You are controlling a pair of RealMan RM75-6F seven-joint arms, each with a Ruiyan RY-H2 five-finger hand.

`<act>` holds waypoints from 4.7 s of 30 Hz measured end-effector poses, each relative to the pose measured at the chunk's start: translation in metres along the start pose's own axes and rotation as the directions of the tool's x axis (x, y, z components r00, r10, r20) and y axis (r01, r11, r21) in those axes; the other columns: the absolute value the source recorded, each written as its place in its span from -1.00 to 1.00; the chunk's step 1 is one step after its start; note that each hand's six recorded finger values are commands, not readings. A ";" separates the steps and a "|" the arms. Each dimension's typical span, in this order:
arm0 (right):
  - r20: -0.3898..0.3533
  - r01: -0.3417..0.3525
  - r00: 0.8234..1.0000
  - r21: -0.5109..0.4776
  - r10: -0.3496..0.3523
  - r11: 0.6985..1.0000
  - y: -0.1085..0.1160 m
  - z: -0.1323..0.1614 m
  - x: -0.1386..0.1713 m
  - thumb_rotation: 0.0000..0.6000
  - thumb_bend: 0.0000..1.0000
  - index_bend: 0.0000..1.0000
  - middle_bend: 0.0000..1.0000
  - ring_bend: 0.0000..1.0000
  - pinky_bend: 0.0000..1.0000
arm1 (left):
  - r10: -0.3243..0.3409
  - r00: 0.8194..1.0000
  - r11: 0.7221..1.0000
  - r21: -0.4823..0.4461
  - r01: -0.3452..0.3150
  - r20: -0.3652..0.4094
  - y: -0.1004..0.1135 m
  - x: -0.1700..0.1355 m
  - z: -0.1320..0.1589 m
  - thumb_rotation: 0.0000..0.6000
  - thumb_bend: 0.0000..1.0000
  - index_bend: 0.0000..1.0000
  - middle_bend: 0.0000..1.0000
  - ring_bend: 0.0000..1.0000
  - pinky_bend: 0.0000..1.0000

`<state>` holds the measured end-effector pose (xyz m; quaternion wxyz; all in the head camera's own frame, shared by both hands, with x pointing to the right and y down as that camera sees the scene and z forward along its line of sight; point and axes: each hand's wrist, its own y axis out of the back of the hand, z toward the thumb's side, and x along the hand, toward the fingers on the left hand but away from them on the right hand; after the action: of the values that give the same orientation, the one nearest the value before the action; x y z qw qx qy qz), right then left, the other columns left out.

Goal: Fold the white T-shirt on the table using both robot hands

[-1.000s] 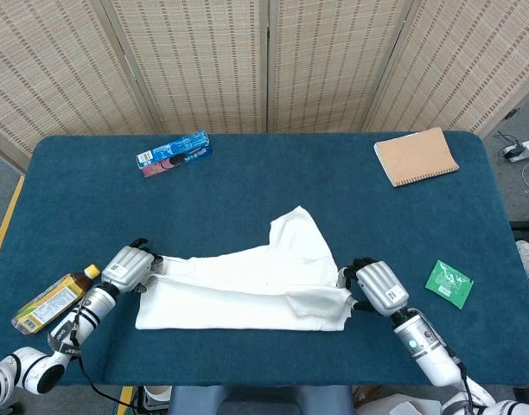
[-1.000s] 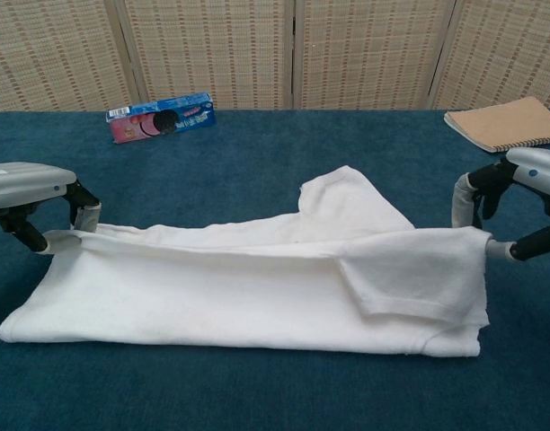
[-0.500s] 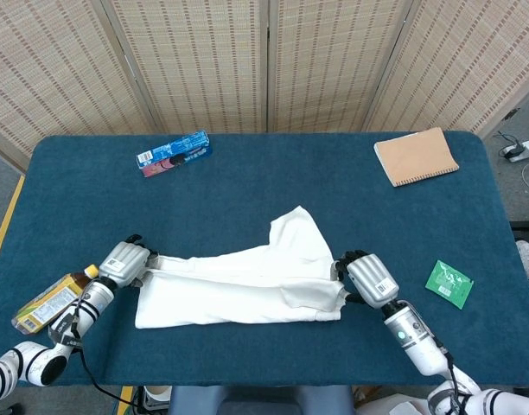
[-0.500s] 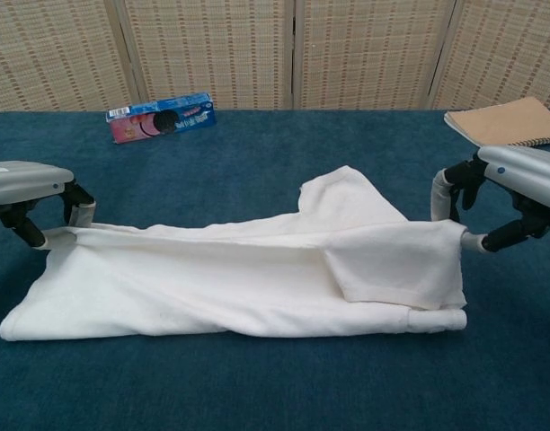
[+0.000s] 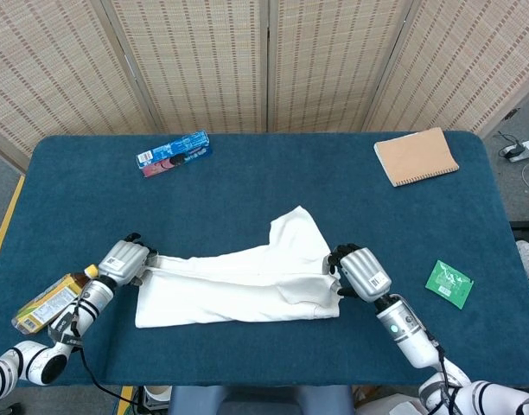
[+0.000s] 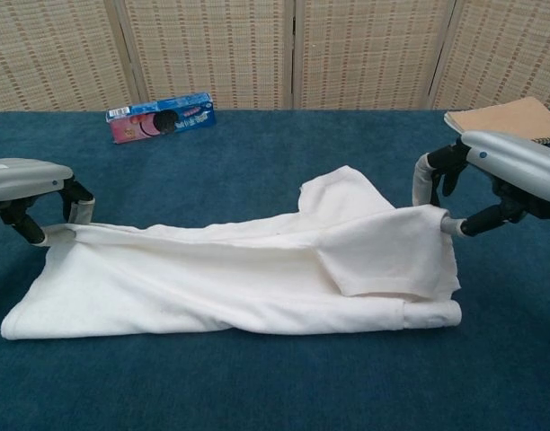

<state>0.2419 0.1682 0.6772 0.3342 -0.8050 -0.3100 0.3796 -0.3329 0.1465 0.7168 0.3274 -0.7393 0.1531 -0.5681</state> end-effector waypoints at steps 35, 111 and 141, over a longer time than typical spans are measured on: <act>0.046 0.051 0.998 0.004 -0.051 0.999 -0.001 -0.014 -0.028 1.00 0.16 0.84 0.14 -0.26 -0.23 | 0.010 0.999 1.000 0.004 -0.010 -0.038 0.004 0.006 -0.009 1.00 0.03 0.47 -0.05 -0.27 -0.80; 0.039 -0.111 0.994 0.235 0.104 0.966 -0.009 -0.041 -0.073 1.00 -0.52 -0.89 -0.84 -0.97 -0.77 | 0.149 0.943 0.963 -0.171 -0.206 -0.297 0.023 -0.121 -0.055 1.00 -0.43 -1.00 -1.00 -1.00 -0.97; -0.191 -0.091 0.959 0.488 0.208 0.868 -0.020 -0.037 -0.030 1.00 -0.52 -0.22 -0.53 -0.85 -0.77 | 0.133 0.937 0.956 -0.210 -0.207 -0.322 0.019 -0.134 -0.056 1.00 -0.43 -1.00 -1.00 -1.00 -0.98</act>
<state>0.2521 0.1461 0.7226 0.5249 -0.7599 -0.1017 0.3696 -0.4240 0.1952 0.6135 0.2561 -0.6609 0.3331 -0.6219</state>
